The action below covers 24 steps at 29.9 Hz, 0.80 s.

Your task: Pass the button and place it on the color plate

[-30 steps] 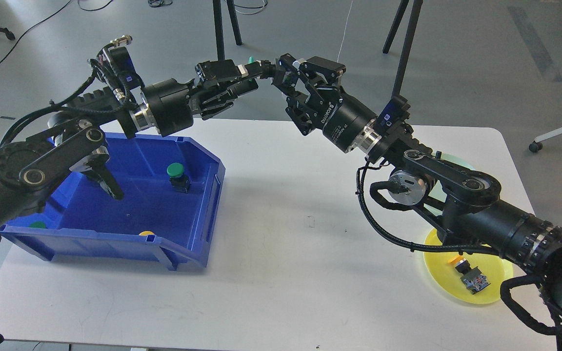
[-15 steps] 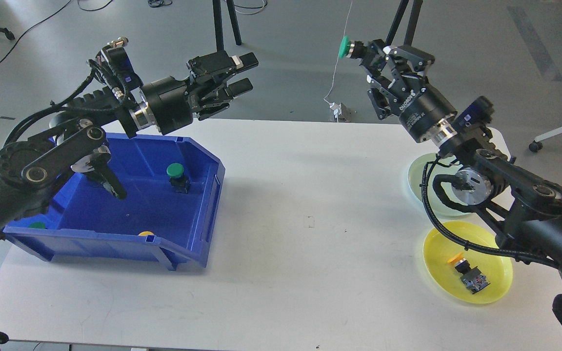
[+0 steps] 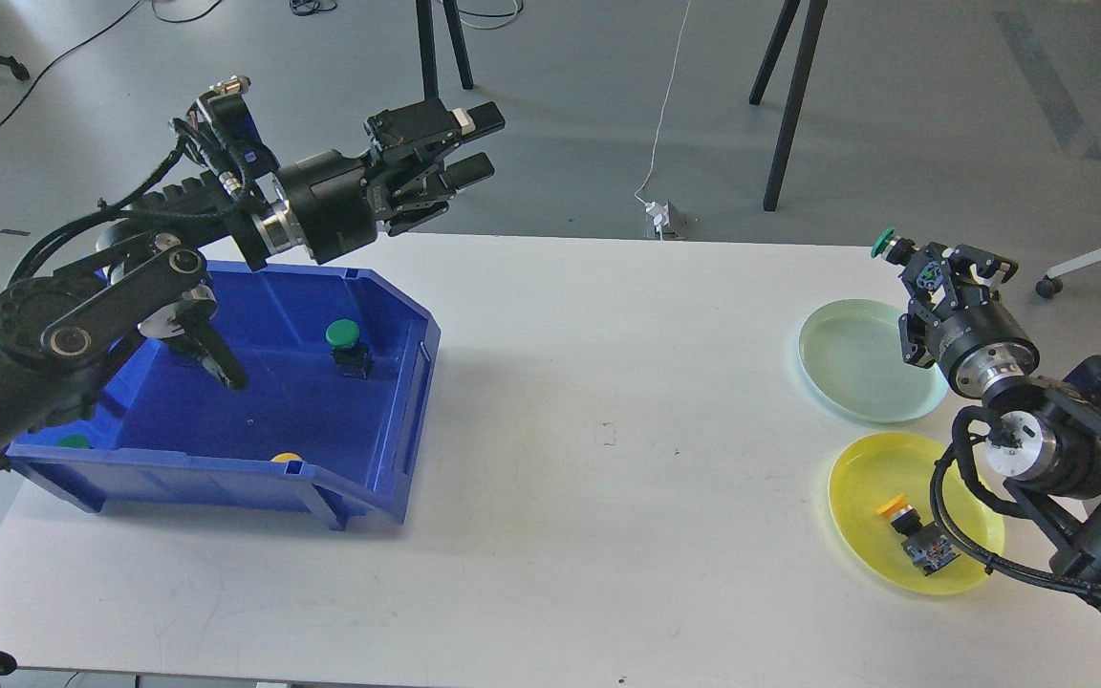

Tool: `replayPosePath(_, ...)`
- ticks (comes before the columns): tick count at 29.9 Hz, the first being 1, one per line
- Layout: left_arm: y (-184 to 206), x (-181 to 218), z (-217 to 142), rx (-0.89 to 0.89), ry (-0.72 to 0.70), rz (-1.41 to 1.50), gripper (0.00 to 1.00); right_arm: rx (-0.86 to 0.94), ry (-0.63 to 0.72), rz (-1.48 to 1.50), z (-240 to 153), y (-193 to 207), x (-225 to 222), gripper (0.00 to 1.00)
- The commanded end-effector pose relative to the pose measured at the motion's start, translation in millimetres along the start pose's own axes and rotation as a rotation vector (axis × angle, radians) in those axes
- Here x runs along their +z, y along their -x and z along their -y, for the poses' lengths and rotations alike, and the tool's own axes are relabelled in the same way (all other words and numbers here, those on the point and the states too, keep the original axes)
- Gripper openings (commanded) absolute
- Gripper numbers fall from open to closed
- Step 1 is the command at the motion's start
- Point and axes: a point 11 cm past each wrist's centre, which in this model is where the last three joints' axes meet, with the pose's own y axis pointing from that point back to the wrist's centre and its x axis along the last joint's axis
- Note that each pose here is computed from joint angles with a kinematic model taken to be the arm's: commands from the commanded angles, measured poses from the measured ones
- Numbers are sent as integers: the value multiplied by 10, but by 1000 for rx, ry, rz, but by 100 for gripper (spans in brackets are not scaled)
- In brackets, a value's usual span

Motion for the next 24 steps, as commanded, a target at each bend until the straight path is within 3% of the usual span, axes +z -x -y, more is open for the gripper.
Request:
replayPosePath(1,1,1,2,0,0,0,75,67,62,115,17,-122,57,4)
replayPosePath(5,-4,0,-4,1,0,1,75,144,157,173,18,-222,255,5)
replayPosePath(10,-3,0,-4,1,0,1,76,156,214,180,14,-237,394,22)
replayPosePath(14,-4,0,-4,1,0,1,76,147,221,190,20,-186,432,48)
replayPosePath(17,-7,-3,-6,2,-1,1,76,144,221,192,24,-170,432,73)
replayPosePath(24,1,1,1,0,0,0,76,114,217,199,36,-86,408,95)
